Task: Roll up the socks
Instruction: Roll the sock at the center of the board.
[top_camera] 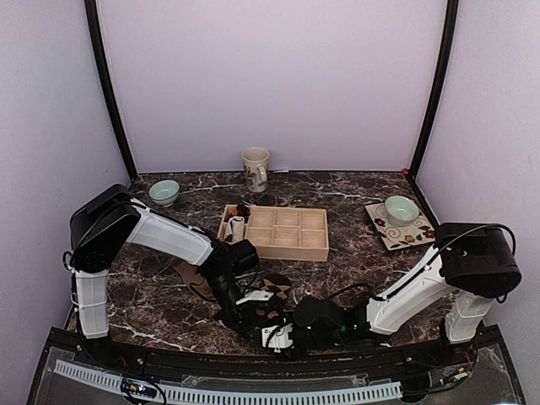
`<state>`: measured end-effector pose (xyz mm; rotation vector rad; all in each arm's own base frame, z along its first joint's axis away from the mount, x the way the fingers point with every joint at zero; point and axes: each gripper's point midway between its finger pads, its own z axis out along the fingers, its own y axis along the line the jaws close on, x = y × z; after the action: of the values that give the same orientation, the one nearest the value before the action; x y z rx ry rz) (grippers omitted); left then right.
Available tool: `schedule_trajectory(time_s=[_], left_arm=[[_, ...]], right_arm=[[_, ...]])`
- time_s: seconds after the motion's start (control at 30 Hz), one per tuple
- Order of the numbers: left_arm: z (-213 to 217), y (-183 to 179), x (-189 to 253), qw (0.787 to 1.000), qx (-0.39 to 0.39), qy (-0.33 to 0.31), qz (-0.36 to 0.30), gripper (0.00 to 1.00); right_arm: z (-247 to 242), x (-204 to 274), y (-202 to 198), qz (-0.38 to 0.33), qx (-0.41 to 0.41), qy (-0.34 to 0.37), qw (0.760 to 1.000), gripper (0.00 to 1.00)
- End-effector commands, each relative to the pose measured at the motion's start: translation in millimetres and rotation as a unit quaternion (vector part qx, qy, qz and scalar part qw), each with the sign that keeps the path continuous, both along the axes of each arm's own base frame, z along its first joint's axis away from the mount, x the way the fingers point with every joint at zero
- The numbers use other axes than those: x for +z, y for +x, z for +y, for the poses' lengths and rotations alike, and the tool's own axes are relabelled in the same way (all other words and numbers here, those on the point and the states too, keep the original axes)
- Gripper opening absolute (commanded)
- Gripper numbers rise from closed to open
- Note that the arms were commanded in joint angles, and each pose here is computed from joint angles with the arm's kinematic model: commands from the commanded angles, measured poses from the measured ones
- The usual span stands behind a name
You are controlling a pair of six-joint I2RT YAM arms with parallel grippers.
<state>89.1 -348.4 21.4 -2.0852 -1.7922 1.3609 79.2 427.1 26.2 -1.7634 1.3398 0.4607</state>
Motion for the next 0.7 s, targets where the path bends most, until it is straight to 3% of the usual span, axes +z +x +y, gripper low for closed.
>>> schedule_trajectory(time_s=[0.0,0.1,0.27,0.5,0.67], left_arm=[[14,-3,-11,0.999,-0.008,0.041,-0.009,0.01],[14,1,-14,0.999,-0.002,0.05,-0.022,0.09],[11,14,-11,0.998,0.022,0.046,-0.034,0.45],[11,36,5,0.997,0.055,0.037,-0.027,0.49],[8,73,10,0.991,0.119,0.04,-0.036,0.46]], right_arm=[[3,-8,-4,0.025,0.007,-0.002,1.0,0.31],[4,-15,-8,0.041,0.013,-0.021,0.999,0.11],[1,-24,-19,0.056,0.01,-0.036,0.998,0.07],[-7,-36,-20,0.071,-0.011,-0.05,0.996,0.06],[-16,-45,-15,0.062,-0.038,-0.055,0.996,0.05]])
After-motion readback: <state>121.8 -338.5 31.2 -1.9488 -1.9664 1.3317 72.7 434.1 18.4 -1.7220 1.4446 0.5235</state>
